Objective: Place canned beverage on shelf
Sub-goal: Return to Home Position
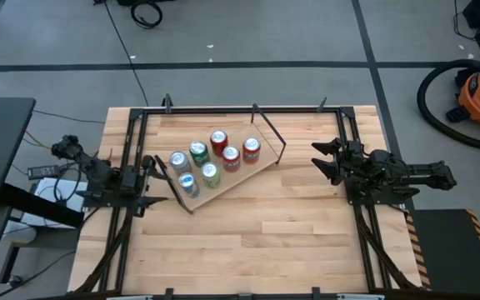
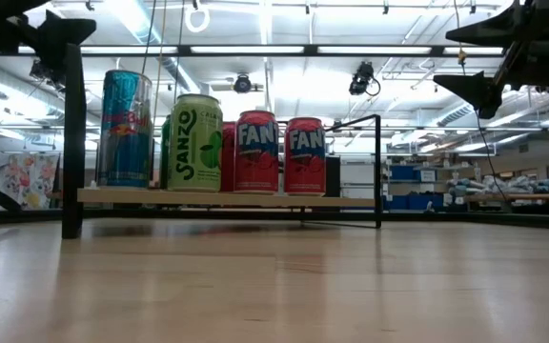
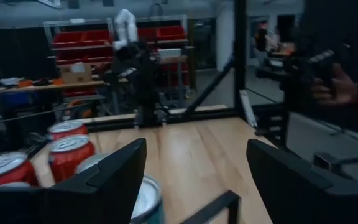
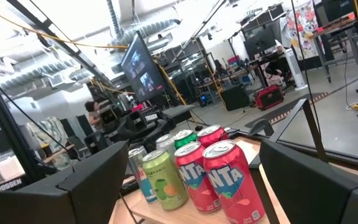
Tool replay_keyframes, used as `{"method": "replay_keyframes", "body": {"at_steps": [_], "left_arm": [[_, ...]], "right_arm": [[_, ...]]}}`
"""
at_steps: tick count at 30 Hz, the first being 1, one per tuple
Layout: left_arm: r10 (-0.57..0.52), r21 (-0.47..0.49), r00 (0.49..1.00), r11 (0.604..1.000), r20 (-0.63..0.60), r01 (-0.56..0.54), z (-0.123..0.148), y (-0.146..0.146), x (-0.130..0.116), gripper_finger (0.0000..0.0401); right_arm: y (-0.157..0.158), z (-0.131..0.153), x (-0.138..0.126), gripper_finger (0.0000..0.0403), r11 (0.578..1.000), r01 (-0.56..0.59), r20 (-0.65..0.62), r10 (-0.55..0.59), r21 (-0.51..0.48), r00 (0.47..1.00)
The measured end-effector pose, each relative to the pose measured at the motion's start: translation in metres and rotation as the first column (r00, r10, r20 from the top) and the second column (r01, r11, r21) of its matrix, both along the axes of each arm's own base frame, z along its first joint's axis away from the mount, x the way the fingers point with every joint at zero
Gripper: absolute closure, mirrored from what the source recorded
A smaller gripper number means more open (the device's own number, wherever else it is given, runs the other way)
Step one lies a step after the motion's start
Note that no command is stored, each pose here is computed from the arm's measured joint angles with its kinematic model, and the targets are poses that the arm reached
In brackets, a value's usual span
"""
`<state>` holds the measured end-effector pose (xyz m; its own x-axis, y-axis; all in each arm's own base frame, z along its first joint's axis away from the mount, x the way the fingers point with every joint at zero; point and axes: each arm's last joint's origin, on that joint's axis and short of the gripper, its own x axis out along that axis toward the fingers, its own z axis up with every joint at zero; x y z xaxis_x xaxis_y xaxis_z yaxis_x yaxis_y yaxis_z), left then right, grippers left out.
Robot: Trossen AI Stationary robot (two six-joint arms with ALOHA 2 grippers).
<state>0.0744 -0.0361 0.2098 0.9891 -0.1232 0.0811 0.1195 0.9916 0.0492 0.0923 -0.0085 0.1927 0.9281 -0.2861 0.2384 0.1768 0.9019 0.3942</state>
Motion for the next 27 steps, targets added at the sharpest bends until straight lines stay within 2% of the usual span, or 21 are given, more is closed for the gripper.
{"method": "replay_keyframes", "body": {"at_steps": [6,11,15,19,23,27], "left_arm": [[-0.063,0.056,0.997,0.996,-0.041,0.065,-0.01,-0.003,0.002,0.0113],[-0.186,0.084,0.982,0.978,-0.036,0.189,-0.023,-0.01,0.005,0.0113],[-0.297,0.093,0.954,0.949,-0.041,0.3,-0.029,-0.014,0.005,0.0113],[-0.431,0.092,0.901,0.897,-0.036,0.433,-0.029,-0.017,0.003,0.0113],[-0.43,0.103,0.894,0.891,-0.129,0.443,-0.038,-0.017,0.003,0.0113],[-0.482,0.062,0.865,0.868,-0.142,0.494,-0.039,-0.018,0.002,0.0113]], "right_arm": [[0.0,0.0,0.0,0.0028,1.0,0.0,0.001,0.0,0.0,1.0],[0.0,0.0,0.0,0.0028,1.0,0.0,0.001,0.0,0.0,1.0],[0.0,0.0,0.0,0.0028,1.0,0.0,0.001,0.0,-0.001,1.0],[0.0,0.0,0.0,0.0028,1.0,0.0,0.001,0.0,-0.001,1.0],[0.0,0.0,0.0,0.0028,1.0,0.0,0.0,0.0,-0.001,1.0],[0.0,0.0,0.0,0.0028,1.0,0.0,0.0,0.0,-0.001,1.0]]}}
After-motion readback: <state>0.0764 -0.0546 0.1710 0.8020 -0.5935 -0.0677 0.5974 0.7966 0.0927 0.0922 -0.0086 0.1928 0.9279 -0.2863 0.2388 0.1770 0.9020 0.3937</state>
